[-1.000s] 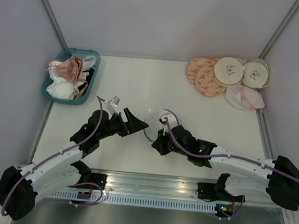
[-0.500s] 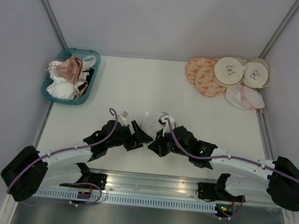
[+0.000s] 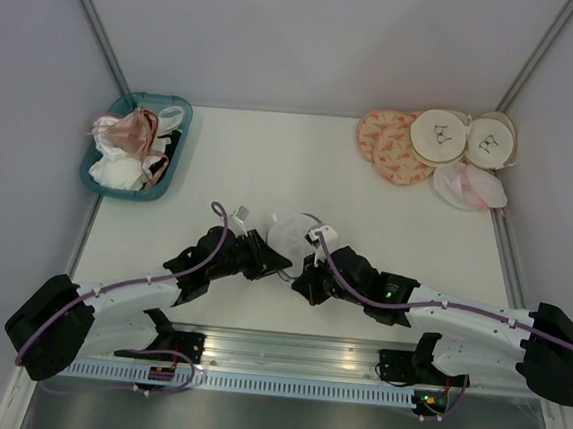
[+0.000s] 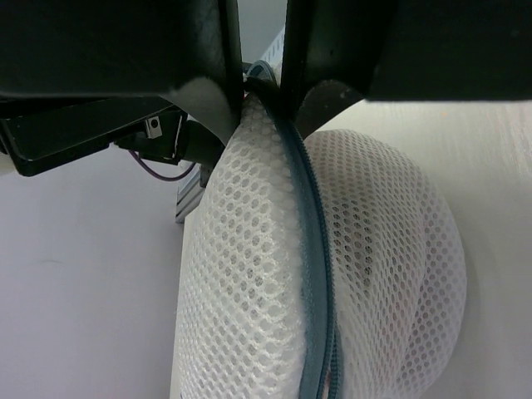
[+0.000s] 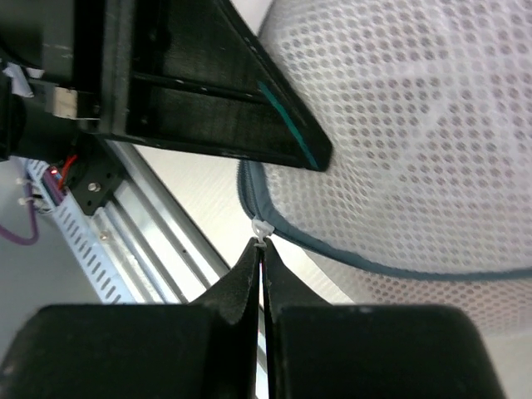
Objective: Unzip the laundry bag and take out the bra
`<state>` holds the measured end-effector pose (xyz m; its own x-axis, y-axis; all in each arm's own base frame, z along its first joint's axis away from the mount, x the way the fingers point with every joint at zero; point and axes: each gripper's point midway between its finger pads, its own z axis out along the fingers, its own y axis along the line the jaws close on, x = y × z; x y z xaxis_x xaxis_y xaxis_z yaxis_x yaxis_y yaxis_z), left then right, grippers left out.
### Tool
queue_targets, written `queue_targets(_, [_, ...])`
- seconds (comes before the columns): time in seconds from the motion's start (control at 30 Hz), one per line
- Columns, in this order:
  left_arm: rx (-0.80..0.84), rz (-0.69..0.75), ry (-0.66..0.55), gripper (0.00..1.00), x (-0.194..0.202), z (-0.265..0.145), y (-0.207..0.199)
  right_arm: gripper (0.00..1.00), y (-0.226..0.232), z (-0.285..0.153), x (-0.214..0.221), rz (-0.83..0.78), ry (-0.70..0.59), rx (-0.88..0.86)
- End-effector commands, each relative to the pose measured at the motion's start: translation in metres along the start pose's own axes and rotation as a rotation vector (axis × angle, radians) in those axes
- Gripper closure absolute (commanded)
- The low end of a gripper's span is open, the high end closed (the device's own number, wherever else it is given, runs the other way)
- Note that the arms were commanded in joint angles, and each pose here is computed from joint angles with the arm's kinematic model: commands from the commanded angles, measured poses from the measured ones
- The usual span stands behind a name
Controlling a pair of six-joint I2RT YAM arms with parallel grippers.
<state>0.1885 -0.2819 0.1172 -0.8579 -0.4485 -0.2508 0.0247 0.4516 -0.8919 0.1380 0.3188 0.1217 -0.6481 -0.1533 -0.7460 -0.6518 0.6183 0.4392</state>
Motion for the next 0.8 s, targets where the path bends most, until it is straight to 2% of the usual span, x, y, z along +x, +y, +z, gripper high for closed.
queue_targets(0.0, [0.005, 0.024, -0.099, 0.74, -0.025, 0.003, -0.016, 1.00, -0.024, -0.015, 0.015, -0.020, 0.086, 0.148])
queue_targets(0.1, [-0.009, 0.060, -0.115, 0.74, -0.031, -0.001, -0.018, 1.00, -0.069, -0.032, 0.017, -0.007, 0.091, 0.420])
queue_targets(0.2, [-0.028, 0.094, -0.116, 0.75, -0.035, -0.003, -0.015, 1.00, -0.096, -0.050, 0.024, -0.008, 0.109, 0.586])
queue_targets(0.27, [-0.020, 0.122, -0.102, 0.77, -0.034, -0.002, -0.016, 1.00, -0.114, -0.060, 0.012, -0.002, 0.045, 0.702])
queue_targets(0.3, [-0.014, 0.135, -0.096, 0.80, -0.035, -0.001, -0.019, 1.00, -0.122, -0.067, 0.012, -0.007, 0.043, 0.754])
queue_targets(0.33, [-0.019, 0.146, -0.083, 0.89, -0.034, 0.000, -0.018, 1.00, -0.129, -0.070, 0.008, -0.007, 0.025, 0.793])
queue_targets(0.37, [-0.026, 0.160, -0.056, 0.94, -0.030, 0.003, -0.015, 1.00, -0.139, -0.075, -0.001, -0.007, -0.005, 0.851])
queue_targets(0.4, [-0.022, 0.166, -0.047, 0.98, -0.031, 0.005, -0.018, 1.00, -0.140, -0.075, -0.007, -0.006, -0.022, 0.860])
queue_targets(0.57, [0.015, 0.252, -0.019, 0.98, -0.036, 0.013, -0.027, 1.00, -0.153, -0.092, -0.043, 0.016, -0.160, 0.983])
queue_targets(0.63, [0.039, 0.311, -0.015, 0.98, -0.048, 0.018, -0.035, 1.00, -0.155, -0.096, -0.048, 0.009, -0.174, 1.010])
queue_targets(0.73, [0.070, 0.360, 0.001, 0.98, -0.076, 0.028, -0.045, 1.00, -0.151, -0.088, -0.047, -0.003, -0.142, 0.952])
queue_targets(0.77, [0.095, 0.378, -0.029, 0.98, -0.096, 0.029, -0.060, 1.00, -0.143, -0.078, -0.045, 0.009, -0.126, 0.882])
